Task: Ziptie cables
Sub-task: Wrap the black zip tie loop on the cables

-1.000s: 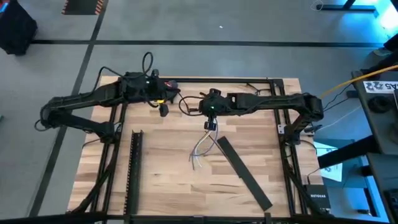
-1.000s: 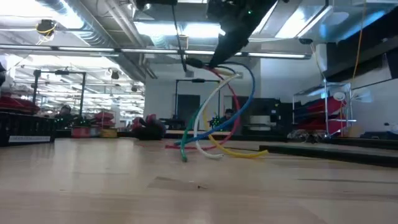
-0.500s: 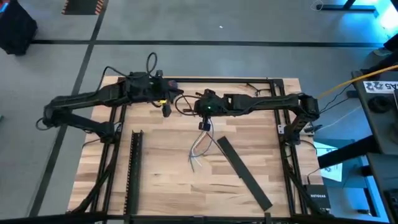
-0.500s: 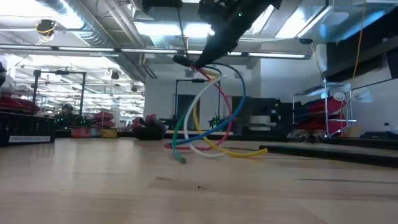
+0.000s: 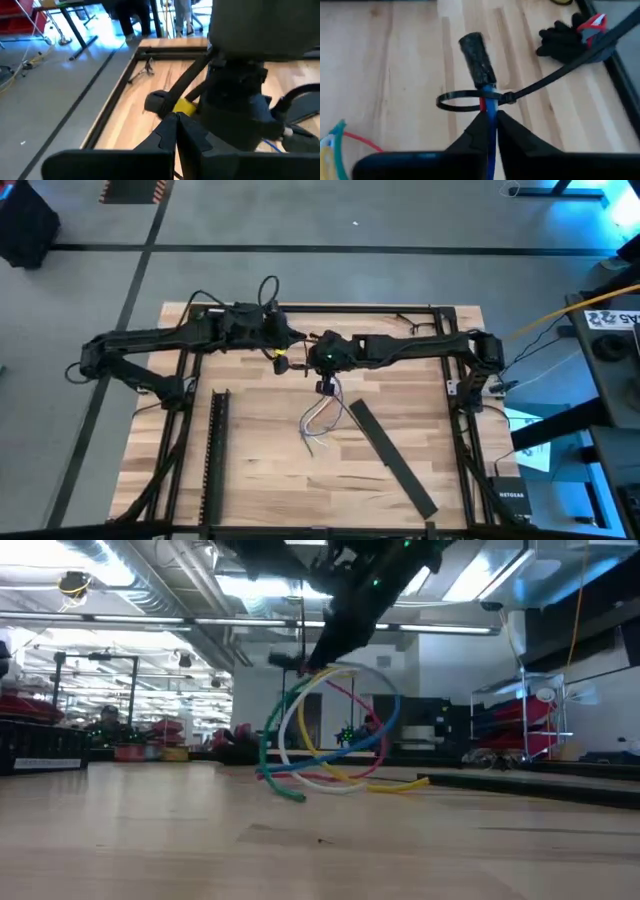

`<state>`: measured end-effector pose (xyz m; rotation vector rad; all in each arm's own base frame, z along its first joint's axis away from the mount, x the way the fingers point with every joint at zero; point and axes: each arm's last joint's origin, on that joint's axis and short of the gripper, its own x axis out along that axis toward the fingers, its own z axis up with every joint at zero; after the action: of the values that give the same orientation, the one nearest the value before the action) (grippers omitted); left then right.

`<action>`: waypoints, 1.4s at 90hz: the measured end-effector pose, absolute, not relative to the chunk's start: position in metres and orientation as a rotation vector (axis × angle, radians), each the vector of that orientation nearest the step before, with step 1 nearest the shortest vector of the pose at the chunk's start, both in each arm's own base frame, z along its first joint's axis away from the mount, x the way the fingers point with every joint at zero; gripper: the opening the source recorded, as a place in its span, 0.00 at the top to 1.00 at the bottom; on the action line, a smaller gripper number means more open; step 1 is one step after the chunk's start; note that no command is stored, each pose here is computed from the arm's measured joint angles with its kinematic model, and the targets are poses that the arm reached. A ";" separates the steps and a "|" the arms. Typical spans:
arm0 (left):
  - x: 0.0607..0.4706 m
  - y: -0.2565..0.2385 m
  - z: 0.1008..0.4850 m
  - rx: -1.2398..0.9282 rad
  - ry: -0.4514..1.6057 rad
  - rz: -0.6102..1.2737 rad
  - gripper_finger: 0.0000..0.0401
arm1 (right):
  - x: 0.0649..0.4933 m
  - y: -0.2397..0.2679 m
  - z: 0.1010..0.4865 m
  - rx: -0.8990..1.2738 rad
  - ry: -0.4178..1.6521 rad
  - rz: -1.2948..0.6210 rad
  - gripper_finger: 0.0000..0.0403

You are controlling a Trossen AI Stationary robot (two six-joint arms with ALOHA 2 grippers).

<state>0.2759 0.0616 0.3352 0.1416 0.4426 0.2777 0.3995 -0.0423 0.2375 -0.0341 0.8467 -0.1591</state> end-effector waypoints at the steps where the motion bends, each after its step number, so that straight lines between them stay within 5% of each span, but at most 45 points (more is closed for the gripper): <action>1: 0.276 0.062 0.333 0.140 0.448 0.277 1.00 | 0.400 -0.042 0.236 -0.029 0.849 -0.159 0.85; 29: 0.274 0.060 0.280 0.021 0.483 0.238 1.00 | 0.405 -0.040 0.215 0.084 0.909 -0.118 0.64; 53: 0.272 0.059 0.265 -0.010 0.460 0.241 1.00 | 0.399 -0.049 0.229 0.086 0.868 -0.136 0.62; 85: 0.269 0.058 0.254 -0.029 0.480 0.233 1.00 | 0.397 -0.053 0.183 0.053 0.380 -0.214 0.62; 99: 0.269 0.057 0.254 -0.031 0.482 0.222 1.00 | 0.401 -0.056 0.163 0.038 0.364 -0.196 0.62; 109: 0.269 0.056 0.254 -0.031 0.481 0.218 1.00 | 0.401 -0.055 0.161 0.042 0.363 -0.177 0.68; 126: 0.269 0.056 0.254 -0.048 0.476 0.221 1.00 | 0.403 -0.054 0.166 0.037 0.312 -0.140 0.97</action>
<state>0.2693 0.0564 0.2543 -0.0480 0.4764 0.2213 0.4035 -0.0535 0.1655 0.0371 0.3120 -0.1404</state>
